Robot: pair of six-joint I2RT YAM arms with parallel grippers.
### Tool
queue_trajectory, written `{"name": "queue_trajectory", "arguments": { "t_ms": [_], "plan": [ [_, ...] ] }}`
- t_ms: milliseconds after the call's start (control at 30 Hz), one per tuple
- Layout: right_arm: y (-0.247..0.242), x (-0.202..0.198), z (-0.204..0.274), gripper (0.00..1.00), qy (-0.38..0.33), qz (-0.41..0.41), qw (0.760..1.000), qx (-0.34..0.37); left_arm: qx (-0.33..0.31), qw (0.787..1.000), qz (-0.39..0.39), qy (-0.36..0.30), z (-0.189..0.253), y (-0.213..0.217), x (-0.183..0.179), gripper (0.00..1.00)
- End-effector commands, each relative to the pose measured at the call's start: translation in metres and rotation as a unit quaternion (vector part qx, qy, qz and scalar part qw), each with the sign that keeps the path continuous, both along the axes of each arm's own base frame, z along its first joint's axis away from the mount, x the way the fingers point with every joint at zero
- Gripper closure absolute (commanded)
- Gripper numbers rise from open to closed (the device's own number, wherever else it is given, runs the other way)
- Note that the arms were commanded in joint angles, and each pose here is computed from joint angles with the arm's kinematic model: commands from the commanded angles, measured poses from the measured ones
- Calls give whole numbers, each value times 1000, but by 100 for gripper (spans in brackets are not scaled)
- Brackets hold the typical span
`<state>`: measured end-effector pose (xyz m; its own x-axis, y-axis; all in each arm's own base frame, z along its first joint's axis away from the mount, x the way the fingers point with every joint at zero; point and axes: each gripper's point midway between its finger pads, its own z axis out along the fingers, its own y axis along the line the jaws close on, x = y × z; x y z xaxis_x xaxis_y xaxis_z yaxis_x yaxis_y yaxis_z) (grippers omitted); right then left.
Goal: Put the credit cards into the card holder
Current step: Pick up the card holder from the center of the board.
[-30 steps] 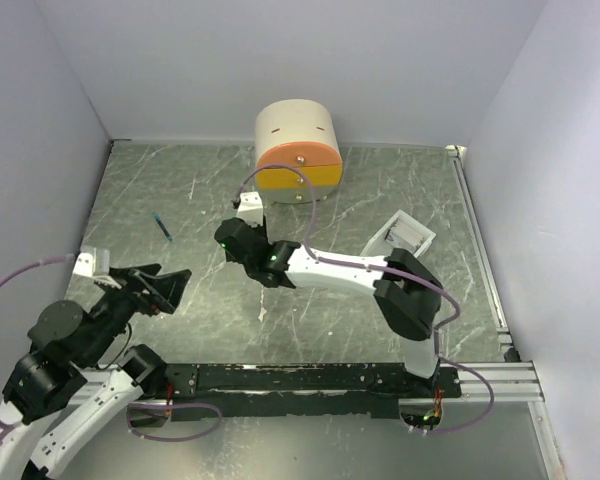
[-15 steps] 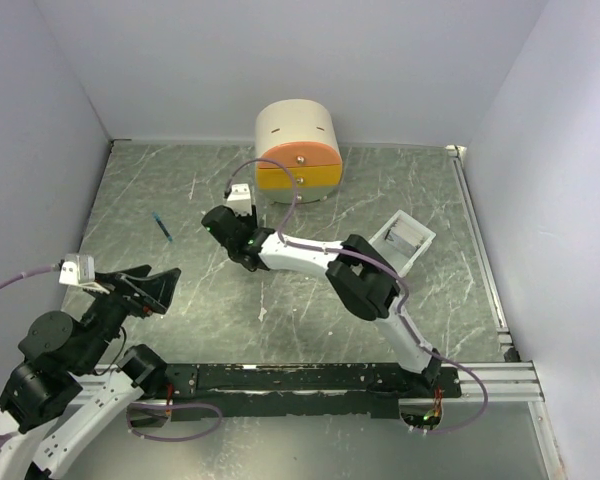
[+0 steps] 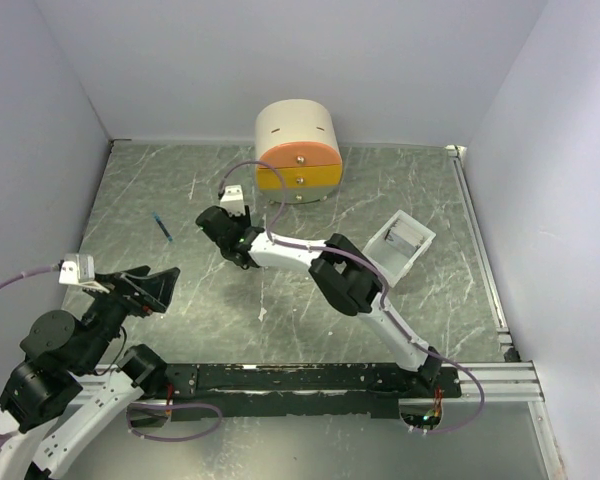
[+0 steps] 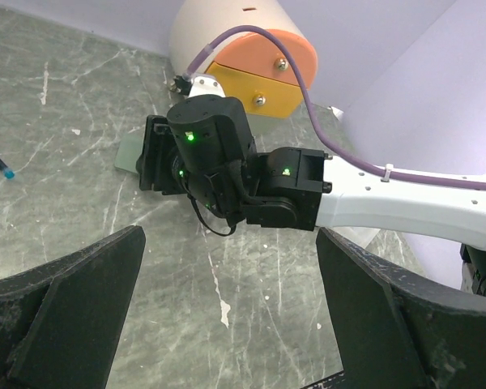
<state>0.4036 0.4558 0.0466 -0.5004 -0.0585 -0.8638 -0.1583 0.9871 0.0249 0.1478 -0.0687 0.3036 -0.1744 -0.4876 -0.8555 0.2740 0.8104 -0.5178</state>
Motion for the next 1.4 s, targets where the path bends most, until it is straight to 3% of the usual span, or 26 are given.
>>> {"name": "queue_trajectory", "arguments": {
  "t_ms": [0,367,800,1033,1200,1367],
  "plan": [
    [-7,8,-1,55,-17,-19,1000,-17,3,1000,13,8,-1,3,3,0],
    [-7,17,-18,57,-16,-26,999,-40,2,1000,10,6,-1,2,2,0],
    [-7,6,-21,79,-4,20,999,-42,2,1000,14,8,-2,3,3,0],
    [-13,-7,-3,86,-9,61,997,-40,2,1000,20,13,-4,5,4,0],
    [-23,-33,10,88,-8,115,993,-37,4,999,24,23,-8,4,6,0],
    [-34,-88,-3,89,10,220,974,-52,15,998,36,57,-19,1,14,0]
  ]
}}
